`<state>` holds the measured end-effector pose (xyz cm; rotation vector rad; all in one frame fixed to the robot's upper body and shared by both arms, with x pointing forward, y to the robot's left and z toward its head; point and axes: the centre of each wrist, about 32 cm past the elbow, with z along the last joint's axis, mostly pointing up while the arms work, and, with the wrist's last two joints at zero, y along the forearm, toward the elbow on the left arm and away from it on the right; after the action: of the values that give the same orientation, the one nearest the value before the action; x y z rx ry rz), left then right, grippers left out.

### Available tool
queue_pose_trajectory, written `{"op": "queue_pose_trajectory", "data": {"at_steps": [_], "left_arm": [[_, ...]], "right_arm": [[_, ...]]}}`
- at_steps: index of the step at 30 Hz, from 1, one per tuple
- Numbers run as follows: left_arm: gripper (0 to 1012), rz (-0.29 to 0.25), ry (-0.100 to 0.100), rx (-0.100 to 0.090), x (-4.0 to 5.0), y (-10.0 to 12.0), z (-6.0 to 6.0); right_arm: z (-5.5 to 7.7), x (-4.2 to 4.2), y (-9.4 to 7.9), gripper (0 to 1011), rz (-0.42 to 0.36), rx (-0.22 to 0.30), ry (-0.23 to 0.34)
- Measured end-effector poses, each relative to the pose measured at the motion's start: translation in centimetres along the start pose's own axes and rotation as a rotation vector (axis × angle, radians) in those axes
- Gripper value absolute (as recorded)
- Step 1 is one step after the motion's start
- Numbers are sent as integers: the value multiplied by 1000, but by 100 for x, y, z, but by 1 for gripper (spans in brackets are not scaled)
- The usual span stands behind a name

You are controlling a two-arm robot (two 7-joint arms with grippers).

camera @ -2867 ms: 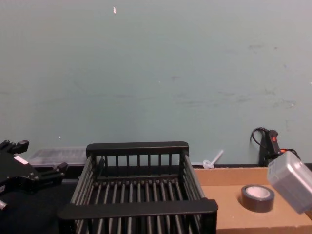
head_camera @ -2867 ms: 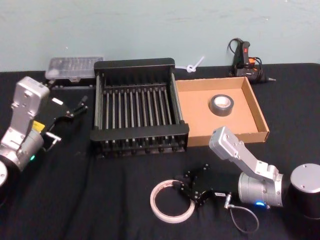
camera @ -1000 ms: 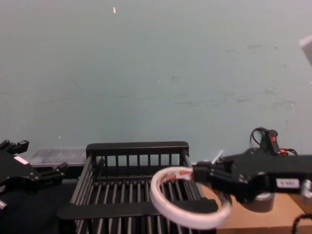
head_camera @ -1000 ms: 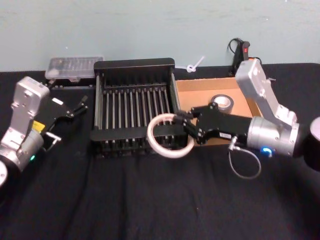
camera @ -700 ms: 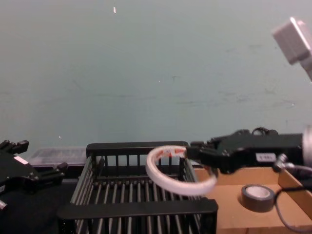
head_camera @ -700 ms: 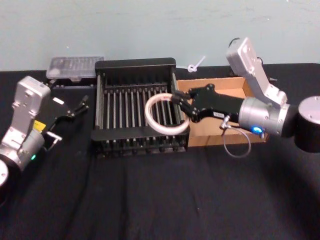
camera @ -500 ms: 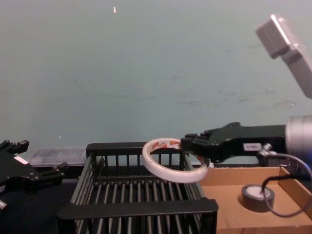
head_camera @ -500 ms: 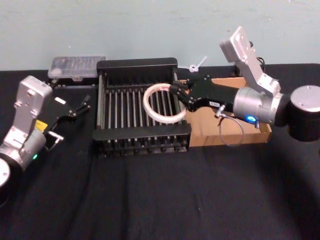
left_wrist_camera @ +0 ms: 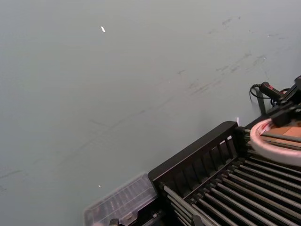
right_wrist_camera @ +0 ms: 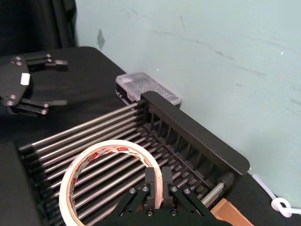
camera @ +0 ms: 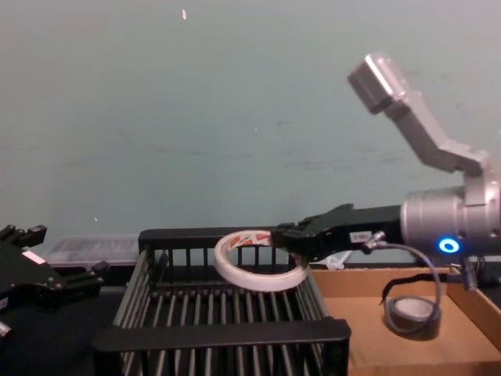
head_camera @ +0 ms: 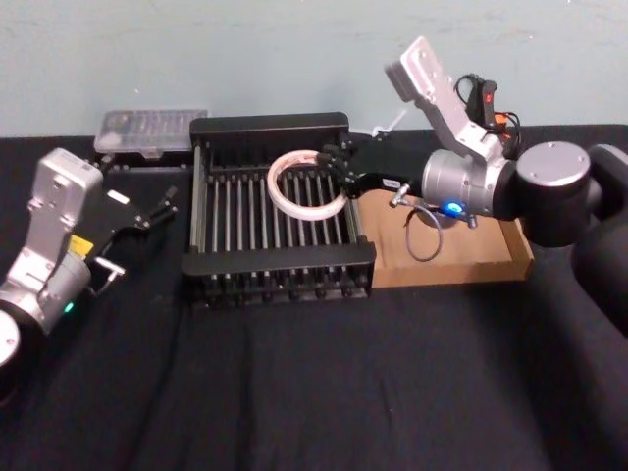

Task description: Pick up the white tape and place it into the black box , Pick up the silver tape and place it into the brown box.

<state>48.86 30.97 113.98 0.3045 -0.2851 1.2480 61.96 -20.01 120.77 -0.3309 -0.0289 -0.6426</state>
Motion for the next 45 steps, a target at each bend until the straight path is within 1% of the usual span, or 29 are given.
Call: {"op": "queue_pose_trajectory", "data": {"at_steps": [6,11,19,22,24,26,27,30,32,34,36,38,40,42,43,45], "left_arm": [[1001,0,0,0,0,0,0],[1001,0,0,0,0,0,0],[1001,0,0,0,0,0,0],[1001,0,0,0,0,0,0],[1001,0,0,0,0,0,0],[1001,0,0,0,0,0,0],[1001,0,0,0,0,0,0],[1001,0,0,0,0,0,0],[1001,0,0,0,0,0,0],[1001,0,0,0,0,0,0],[1001,0,0,0,0,0,0],[1001,0,0,0,0,0,0],[1001,0,0,0,0,0,0],[1001,0,0,0,0,0,0],[1001,0,0,0,0,0,0],[1001,0,0,0,0,0,0]], "right_arm": [[-20,21,161,97,-4,-19,0],[-25,17,213,97,-9,-21,-4],[-19,26,200,98,-10,-19,-5],[-20,26,197,129,-9,-19,-5],[-21,26,195,197,-9,-19,-4],[-22,25,194,231,-9,-19,-4],[-22,25,194,289,-8,-19,-3],[-21,24,193,345,-8,-19,-3],[-21,24,193,449,-8,-19,-3],[-21,24,192,486,-8,-19,-2],[-22,24,191,569,-8,-19,-2],[-22,23,191,602,-7,-19,-2],[-22,23,190,686,-7,-19,-2],[-23,23,190,729,-7,-19,-1],[-24,23,189,786,-7,-20,-1],[-24,23,189,823,-7,-20,-1]]}}
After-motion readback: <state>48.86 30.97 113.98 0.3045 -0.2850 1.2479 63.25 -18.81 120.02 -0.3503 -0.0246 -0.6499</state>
